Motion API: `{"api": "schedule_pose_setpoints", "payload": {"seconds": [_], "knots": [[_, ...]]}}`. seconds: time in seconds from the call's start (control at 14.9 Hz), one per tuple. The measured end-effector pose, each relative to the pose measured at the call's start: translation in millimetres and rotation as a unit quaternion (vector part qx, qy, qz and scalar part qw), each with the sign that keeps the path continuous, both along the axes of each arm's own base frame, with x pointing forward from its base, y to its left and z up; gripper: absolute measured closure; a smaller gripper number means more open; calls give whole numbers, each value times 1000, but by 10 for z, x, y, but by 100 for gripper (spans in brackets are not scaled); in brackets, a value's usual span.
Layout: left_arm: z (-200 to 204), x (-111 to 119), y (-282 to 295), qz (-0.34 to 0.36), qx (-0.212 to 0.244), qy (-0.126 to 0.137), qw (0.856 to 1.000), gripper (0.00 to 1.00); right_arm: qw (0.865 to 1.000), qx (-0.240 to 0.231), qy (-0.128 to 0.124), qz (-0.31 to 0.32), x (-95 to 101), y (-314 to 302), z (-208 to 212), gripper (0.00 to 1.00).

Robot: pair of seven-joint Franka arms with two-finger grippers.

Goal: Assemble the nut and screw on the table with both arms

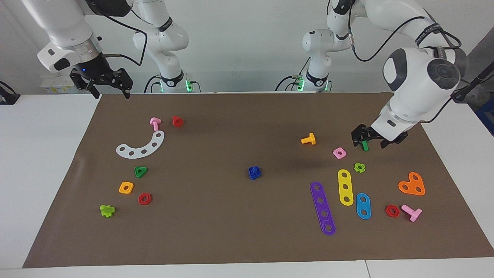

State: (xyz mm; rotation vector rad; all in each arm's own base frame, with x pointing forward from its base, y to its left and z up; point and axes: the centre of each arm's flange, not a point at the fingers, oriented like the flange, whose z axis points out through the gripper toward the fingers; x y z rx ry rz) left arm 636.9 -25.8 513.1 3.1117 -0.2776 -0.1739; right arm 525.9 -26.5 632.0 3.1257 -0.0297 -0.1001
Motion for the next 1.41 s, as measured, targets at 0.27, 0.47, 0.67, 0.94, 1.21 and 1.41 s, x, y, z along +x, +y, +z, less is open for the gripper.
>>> {"api": "schedule_pose_setpoints", "payload": {"seconds": [0.27,0.47,0.67,0.94,1.21,1.41], "knots": [[316,-158,337,16,3,-15,1000,0,1000,0,0,0,0,0,0,0],[752,-386,354,21,10,-34,999,0,1000,0,0,0,0,0,0,0],[1028,-572,338,22,15,-40,999,0,1000,0,0,0,0,0,0,0],[1127,-643,336,22,16,-30,999,0,1000,0,0,0,0,0,0,0],[1151,-646,333,23,14,-32,999,0,1000,0,0,0,0,0,0,0],[1179,-643,294,23,-6,-35,999,0,1000,0,0,0,0,0,0,0]]}}
